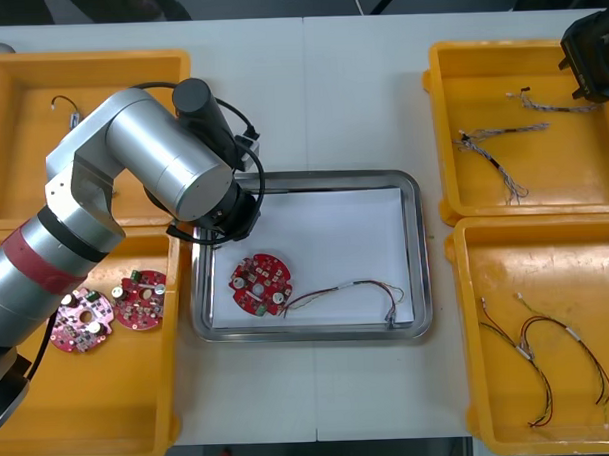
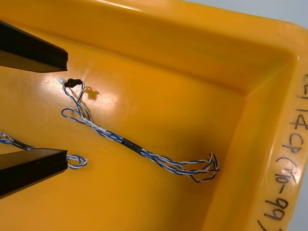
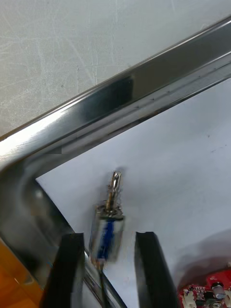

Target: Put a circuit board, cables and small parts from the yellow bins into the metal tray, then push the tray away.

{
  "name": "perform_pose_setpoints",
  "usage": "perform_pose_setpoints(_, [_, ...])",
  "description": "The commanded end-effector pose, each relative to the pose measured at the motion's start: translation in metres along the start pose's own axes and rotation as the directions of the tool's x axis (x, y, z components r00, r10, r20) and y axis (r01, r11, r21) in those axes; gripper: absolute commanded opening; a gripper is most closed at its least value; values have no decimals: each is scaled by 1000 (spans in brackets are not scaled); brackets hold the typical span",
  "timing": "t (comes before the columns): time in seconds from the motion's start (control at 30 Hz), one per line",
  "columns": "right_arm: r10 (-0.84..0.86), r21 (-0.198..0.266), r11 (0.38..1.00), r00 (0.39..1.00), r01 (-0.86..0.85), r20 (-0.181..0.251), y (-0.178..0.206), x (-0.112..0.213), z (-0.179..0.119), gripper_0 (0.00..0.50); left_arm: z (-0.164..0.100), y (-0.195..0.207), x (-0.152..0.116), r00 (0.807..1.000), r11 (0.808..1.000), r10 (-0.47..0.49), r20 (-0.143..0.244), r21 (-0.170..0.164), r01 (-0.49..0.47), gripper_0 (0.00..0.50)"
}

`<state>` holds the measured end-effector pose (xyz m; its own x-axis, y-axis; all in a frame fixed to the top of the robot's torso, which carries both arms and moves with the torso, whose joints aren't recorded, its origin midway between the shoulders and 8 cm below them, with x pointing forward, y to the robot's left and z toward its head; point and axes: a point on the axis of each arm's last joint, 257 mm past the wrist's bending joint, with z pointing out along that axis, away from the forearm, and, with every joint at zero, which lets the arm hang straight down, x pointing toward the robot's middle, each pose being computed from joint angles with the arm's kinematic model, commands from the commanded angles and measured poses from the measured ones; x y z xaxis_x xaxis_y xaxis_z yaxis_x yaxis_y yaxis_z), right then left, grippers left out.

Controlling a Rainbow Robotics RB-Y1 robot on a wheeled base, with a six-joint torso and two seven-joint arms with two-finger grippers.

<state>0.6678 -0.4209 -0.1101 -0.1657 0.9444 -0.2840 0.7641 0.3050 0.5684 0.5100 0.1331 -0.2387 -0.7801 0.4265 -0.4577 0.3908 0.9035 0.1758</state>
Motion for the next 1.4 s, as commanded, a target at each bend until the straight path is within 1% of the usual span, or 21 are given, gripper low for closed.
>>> perform_pose_setpoints(0.03, [13, -55, 998, 999, -11, 37, 22, -5, -5, 456, 0, -15, -7, 999, 999, -48, 25, 18, 48, 500])
perform_pose_setpoints(0.1, [25, -74, 997, 999, -22, 43, 21, -6, 1, 458, -1, -17, -8, 998, 998, -53, 28, 23, 52, 500])
perform_pose_setpoints(0.27, [49, -92, 995, 998, -45, 43, 15, -7, 11, 455, -4, -21, -9, 997, 997, -63, 34, 34, 62, 500])
perform_pose_setpoints(0.37, [59, -102, 993, 997, -55, 41, 9, -4, 21, 456, -12, -22, -11, 997, 997, -71, 37, 35, 69, 500])
perform_pose_setpoints(0.57, [71, -114, 991, 996, -65, 48, -7, 2, 42, 456, -36, -20, -16, 994, 995, -93, 52, 43, 91, 500])
perform_pose_setpoints(0.73, [96, -120, 988, 995, -93, 20, -15, 13, 53, 456, -60, -11, -24, 989, 990, -131, 65, 55, 127, 500])
perform_pose_setpoints(0.77, [97, -118, 989, 995, -94, 20, -17, 13, 54, 456, -62, -10, -25, 988, 990, -135, 69, 57, 131, 500])
perform_pose_setpoints(0.93, [98, -109, 989, 995, -96, 14, -24, 18, 60, 456, -87, 7, -33, 980, 983, -180, 84, 57, 175, 500])
perform_pose_setpoints(1.1, [95, -108, 990, 995, -93, 15, -25, 18, 61, 454, -106, 30, -39, 971, 975, -223, 87, 46, 219, 500])
perform_pose_setpoints(1.2, [89, -105, 991, 996, -86, 19, -26, 18, 61, 458, -115, 45, -41, 961, 965, -260, 98, 53, 256, 500])
perform_pose_setpoints(1.27, [82, -104, 991, 996, -80, 22, -26, 18, 61, 457, -119, 56, -42, 954, 960, -280, 105, 48, 276, 500])
perform_pose_setpoints(1.33, [81, -103, 992, 996, -78, 23, -26, 18, 61, 456, -125, 72, -40, 945, 951, -308, 108, 37, 305, 500])
perform_pose_setpoints(1.4, [79, -104, 992, 997, -77, 22, -26, 18, 61, 457, -129, 83, -38, 940, 947, -322, 110, 27, 321, 500])
